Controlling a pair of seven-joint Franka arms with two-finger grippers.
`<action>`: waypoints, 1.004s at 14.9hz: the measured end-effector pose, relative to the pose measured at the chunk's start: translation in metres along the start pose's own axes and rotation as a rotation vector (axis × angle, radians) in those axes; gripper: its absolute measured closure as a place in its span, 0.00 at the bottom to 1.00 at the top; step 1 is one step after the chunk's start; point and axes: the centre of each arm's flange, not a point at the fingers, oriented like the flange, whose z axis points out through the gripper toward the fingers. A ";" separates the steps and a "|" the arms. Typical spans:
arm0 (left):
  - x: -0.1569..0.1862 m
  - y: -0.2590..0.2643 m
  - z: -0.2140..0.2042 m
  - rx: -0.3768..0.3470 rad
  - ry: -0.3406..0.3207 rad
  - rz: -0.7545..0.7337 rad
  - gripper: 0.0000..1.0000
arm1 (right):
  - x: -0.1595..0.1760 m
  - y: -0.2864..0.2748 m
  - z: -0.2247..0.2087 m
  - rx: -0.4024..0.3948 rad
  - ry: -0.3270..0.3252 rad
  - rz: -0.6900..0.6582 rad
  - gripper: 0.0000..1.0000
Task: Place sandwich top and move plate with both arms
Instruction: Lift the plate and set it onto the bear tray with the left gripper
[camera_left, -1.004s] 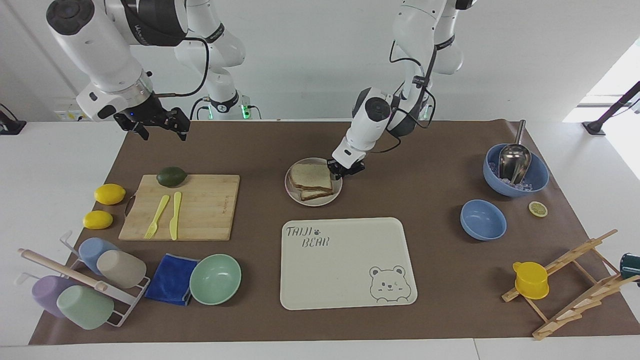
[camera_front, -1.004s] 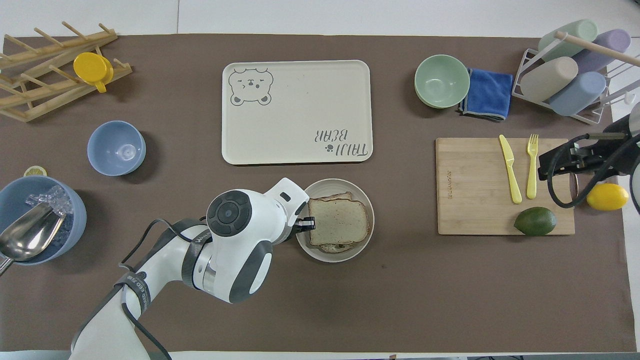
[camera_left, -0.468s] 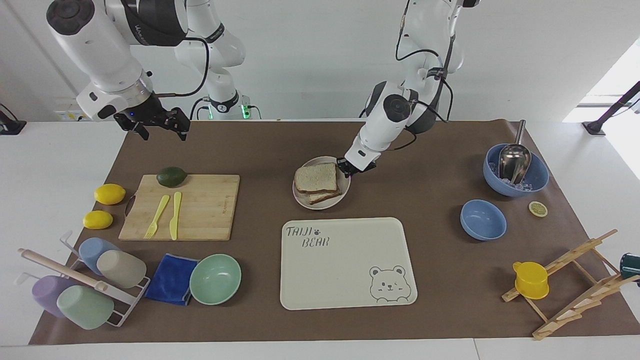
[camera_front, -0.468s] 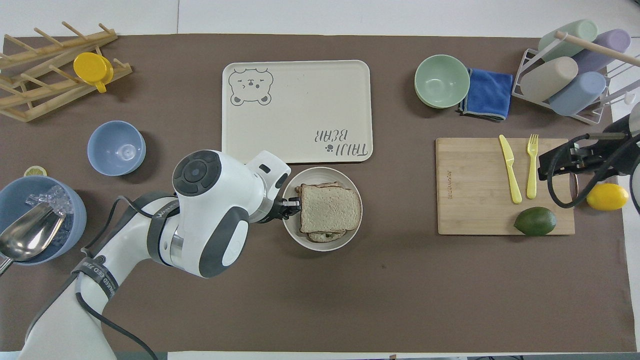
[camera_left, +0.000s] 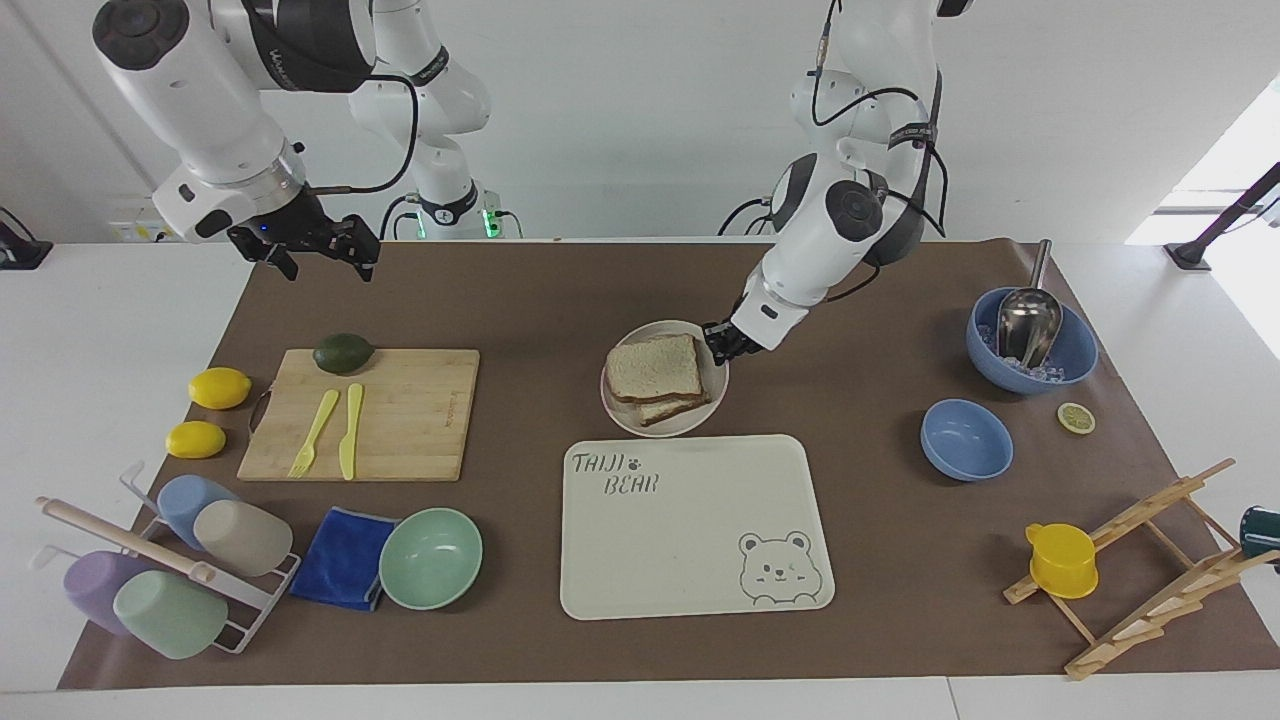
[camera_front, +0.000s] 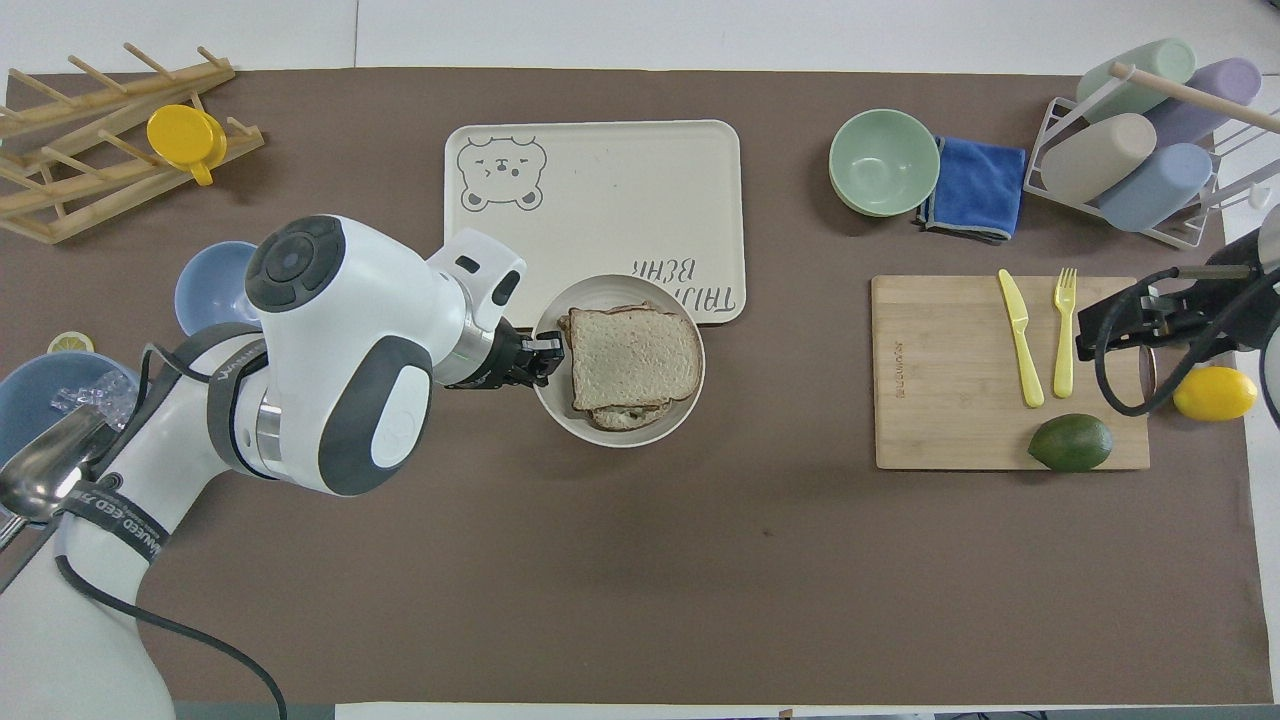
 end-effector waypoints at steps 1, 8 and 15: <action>0.010 -0.002 -0.008 -0.009 0.010 -0.011 0.94 | 0.000 0.000 0.000 0.000 0.000 0.000 0.00; 0.079 -0.023 -0.024 -0.050 0.055 -0.083 0.94 | 0.000 0.000 0.000 0.000 0.000 0.000 0.00; 0.138 -0.035 0.026 -0.092 0.026 -0.154 0.94 | 0.000 0.000 0.000 0.000 0.000 0.000 0.00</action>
